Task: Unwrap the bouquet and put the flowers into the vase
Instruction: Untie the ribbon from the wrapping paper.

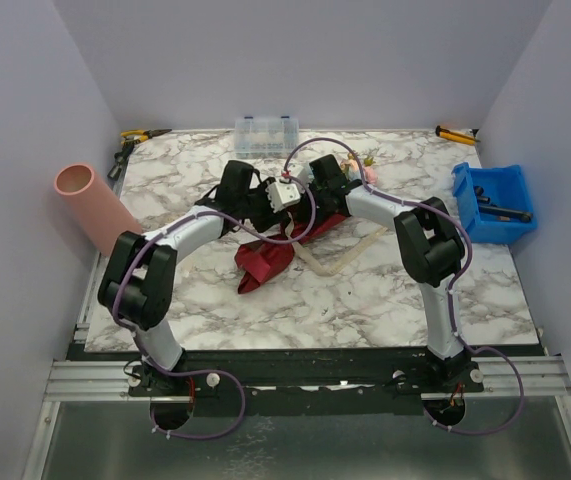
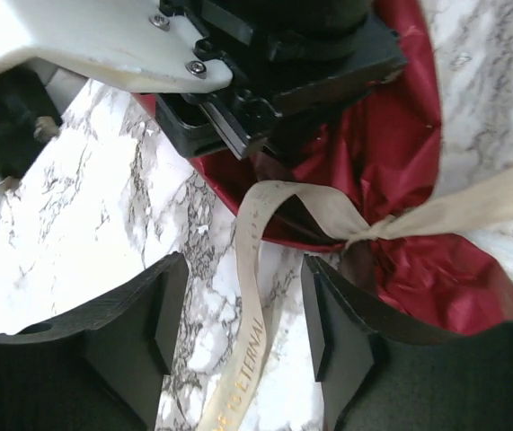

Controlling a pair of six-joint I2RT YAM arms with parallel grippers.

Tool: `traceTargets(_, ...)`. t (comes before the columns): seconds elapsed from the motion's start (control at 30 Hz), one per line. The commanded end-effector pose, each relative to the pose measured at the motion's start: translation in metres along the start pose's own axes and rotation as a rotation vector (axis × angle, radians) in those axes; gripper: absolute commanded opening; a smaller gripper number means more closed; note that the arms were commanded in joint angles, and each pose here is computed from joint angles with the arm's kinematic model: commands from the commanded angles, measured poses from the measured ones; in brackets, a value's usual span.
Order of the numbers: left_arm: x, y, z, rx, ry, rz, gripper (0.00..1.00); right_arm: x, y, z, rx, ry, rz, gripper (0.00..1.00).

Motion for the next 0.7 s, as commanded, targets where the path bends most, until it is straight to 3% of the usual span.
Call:
traceTargets(0.0,0.017,0.010,0.023,-0.022,0.035,-0.059,0.61,0.139,0.049,0.020,-0.132,0.446,0.094,0.10)
traceTargets(0.23,0.029,0.025,0.042,-0.094,0.041,-0.095,0.58,0.139,0.048,0.019,-0.131,0.447,0.095,0.09)
traceTargets(0.27,0.032,0.027,0.043,-0.106,0.049,-0.096,0.51,0.139,0.049,0.019,-0.132,0.447,0.094,0.09)
traceTargets(0.43,0.013,0.024,0.025,-0.088,-0.018,-0.139,0.00,0.139,0.049,0.019,-0.132,0.446,0.095,0.09)
traceTargets(0.67,-0.053,-0.002,-0.029,-0.015,-0.217,-0.249,0.00,0.139,0.049,0.019,-0.135,0.446,0.093,0.10)
Point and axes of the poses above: each gripper's point midway between its finger pads, its own z axis out along the fingers, its own y axis along the line the jaws close on, x = y × z, the point moved 3 cm from there along -z, back along the fingers, and after that the axes turned 7 degrees about -z, right-handed, at the moved point
